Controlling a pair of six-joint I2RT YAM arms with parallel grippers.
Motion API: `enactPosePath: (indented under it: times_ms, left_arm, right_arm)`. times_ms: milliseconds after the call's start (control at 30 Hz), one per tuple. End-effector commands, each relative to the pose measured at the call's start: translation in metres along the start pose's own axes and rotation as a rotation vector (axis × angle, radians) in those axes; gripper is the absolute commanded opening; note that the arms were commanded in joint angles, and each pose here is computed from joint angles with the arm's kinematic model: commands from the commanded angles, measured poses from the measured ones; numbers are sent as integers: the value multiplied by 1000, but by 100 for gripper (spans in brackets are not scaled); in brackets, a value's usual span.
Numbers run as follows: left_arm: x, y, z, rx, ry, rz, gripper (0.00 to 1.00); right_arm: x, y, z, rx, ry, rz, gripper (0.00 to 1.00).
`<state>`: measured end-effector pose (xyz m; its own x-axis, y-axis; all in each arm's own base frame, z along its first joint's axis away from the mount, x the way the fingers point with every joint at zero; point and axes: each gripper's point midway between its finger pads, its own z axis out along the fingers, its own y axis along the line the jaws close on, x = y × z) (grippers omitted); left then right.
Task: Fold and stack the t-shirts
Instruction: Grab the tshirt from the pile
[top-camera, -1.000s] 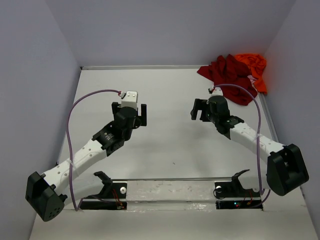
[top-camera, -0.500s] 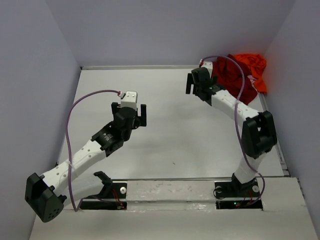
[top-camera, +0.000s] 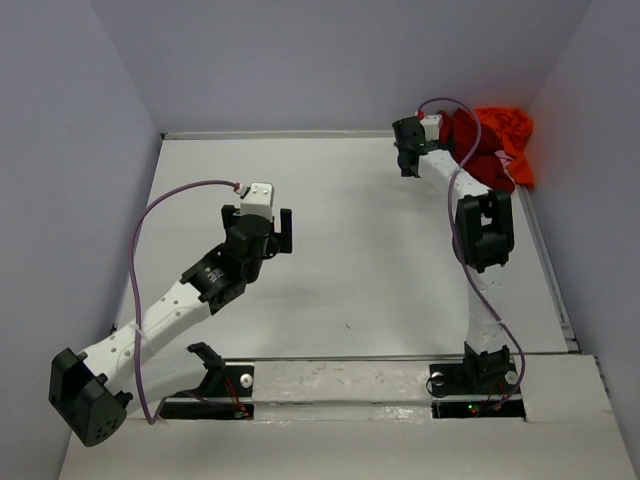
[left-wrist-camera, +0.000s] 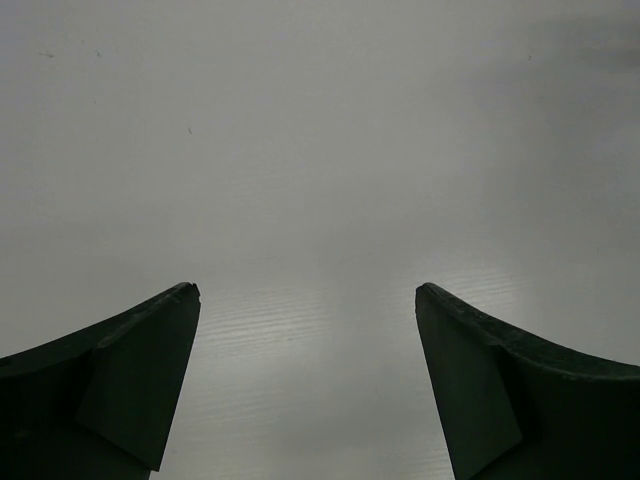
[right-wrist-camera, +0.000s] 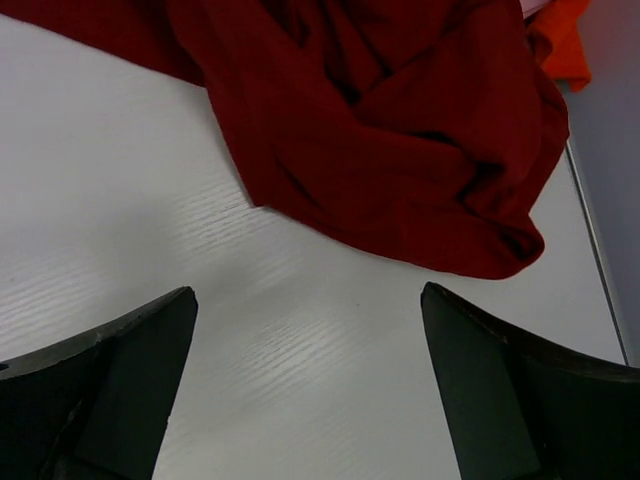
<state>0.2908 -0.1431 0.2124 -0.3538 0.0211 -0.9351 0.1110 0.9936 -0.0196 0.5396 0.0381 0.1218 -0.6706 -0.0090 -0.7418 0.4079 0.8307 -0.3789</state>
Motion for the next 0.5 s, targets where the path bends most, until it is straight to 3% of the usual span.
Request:
enactPosePath:
  times_ms: [0, 133, 233, 267, 333, 433, 467]
  left_arm:
    - [-12, -4, -1, 20, -24, -25, 99]
    - [-11, -6, -1, 26, -19, -25, 99]
    - [-10, -8, -1, 37, -18, -27, 99]
    - [-10, -8, -1, 41, -16, -26, 99]
    - [-11, -9, -2, 45, -19, -30, 99]
    - [-11, -10, -2, 50, -19, -32, 99]
    - [-11, -10, -2, 53, -18, -32, 99]
  right_arm:
    - [-11, -32, 22, 85, 15, 30, 97]
    - [-4, -26, 41, 68, 37, 8, 95]
    - [3, -24, 54, 75, 53, -55, 86]
    - [5, -24, 55, 80, 55, -59, 72]
    - [8, -24, 63, 67, 58, -57, 63]
    - [17, -27, 75, 51, 87, -45, 34]
    - [21, -27, 80, 46, 98, -41, 31]
